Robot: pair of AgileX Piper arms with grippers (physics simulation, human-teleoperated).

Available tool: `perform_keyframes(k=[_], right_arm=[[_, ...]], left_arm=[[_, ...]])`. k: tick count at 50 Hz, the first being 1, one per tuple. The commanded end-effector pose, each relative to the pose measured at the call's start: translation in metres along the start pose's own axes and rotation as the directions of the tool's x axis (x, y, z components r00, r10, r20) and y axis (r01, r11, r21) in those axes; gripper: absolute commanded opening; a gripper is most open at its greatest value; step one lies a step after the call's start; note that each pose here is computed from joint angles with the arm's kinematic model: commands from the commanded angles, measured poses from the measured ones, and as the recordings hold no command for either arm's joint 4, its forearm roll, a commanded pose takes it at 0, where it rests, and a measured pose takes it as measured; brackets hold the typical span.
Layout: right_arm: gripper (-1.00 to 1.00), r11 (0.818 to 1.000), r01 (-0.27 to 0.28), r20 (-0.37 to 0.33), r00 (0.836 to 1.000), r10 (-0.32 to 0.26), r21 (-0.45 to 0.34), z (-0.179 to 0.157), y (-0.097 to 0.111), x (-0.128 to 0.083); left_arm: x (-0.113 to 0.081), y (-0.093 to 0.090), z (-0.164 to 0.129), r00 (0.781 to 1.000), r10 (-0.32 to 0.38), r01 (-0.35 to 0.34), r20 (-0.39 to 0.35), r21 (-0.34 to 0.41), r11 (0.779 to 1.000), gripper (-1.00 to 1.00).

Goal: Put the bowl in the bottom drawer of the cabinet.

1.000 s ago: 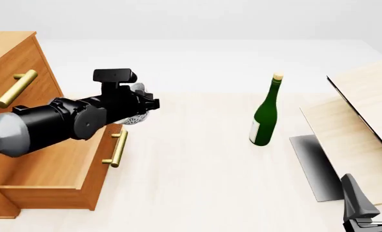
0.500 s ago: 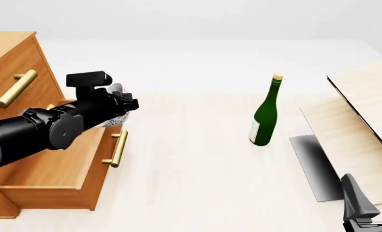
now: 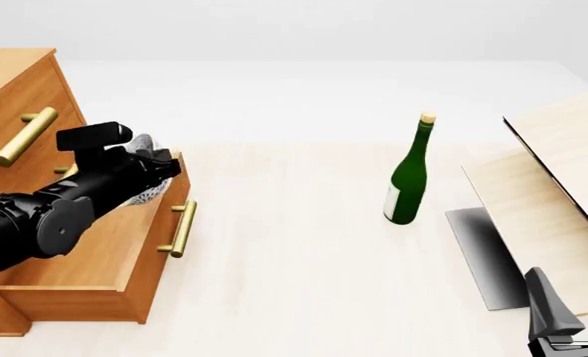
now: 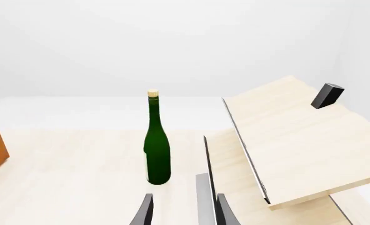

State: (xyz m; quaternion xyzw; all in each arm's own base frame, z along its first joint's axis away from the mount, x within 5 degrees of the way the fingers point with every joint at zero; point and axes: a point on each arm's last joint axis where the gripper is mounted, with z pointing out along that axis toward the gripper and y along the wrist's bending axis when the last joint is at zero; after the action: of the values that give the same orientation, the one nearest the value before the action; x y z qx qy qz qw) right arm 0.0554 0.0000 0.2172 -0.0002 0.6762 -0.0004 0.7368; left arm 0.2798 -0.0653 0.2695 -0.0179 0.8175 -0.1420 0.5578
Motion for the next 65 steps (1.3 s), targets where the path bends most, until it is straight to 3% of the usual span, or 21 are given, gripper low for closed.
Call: perform_keyframes(k=[1,21,54,56,60,62,63,65], right_arm=[[1.00,1.000,0.000,0.000,1.000,0.000,0.000,0.000,0.000,0.000],[1.00,1.000,0.000,0.000,1.000,0.000,0.000,0.000,0.000,0.000],[1.00,1.000,0.000,0.000,1.000,0.000,0.000,0.000,0.000,0.000],[1.00,1.000,0.000,0.000,1.000,0.000,0.000,0.000,0.000,0.000],[1.00,1.000,0.000,0.000,1.000,0.000,0.000,0.000,0.000,0.000],[1.00,1.000,0.000,0.000,1.000,0.000,0.000,0.000,0.000,0.000],[1.00,1.000,0.000,0.000,1.000,0.000,0.000,0.000,0.000,0.000],[1.00,1.000,0.000,0.000,1.000,0.000,0.000,0.000,0.000,0.000]], left_arm=[[0.004,0.011,-0.010,0.999,-0.016,0.017,0.034,-0.024,1.000,-1.00],[0.003,0.023,-0.023,0.997,-0.036,0.040,0.069,-0.058,0.998,-1.00],[0.018,0.038,-0.023,0.993,-0.082,0.089,0.084,-0.090,0.992,-1.00],[0.028,0.047,-0.024,0.991,-0.105,0.115,0.084,-0.115,0.987,-1.00],[0.028,0.048,-0.026,0.990,-0.109,0.119,0.088,-0.122,0.985,-1.00],[0.017,0.044,-0.036,0.990,-0.110,0.120,0.085,-0.122,0.985,-1.00],[0.028,0.048,-0.029,0.990,-0.111,0.121,0.085,-0.123,0.985,-1.00],[0.031,0.050,-0.029,0.990,-0.113,0.123,0.084,-0.129,0.984,-1.00]])
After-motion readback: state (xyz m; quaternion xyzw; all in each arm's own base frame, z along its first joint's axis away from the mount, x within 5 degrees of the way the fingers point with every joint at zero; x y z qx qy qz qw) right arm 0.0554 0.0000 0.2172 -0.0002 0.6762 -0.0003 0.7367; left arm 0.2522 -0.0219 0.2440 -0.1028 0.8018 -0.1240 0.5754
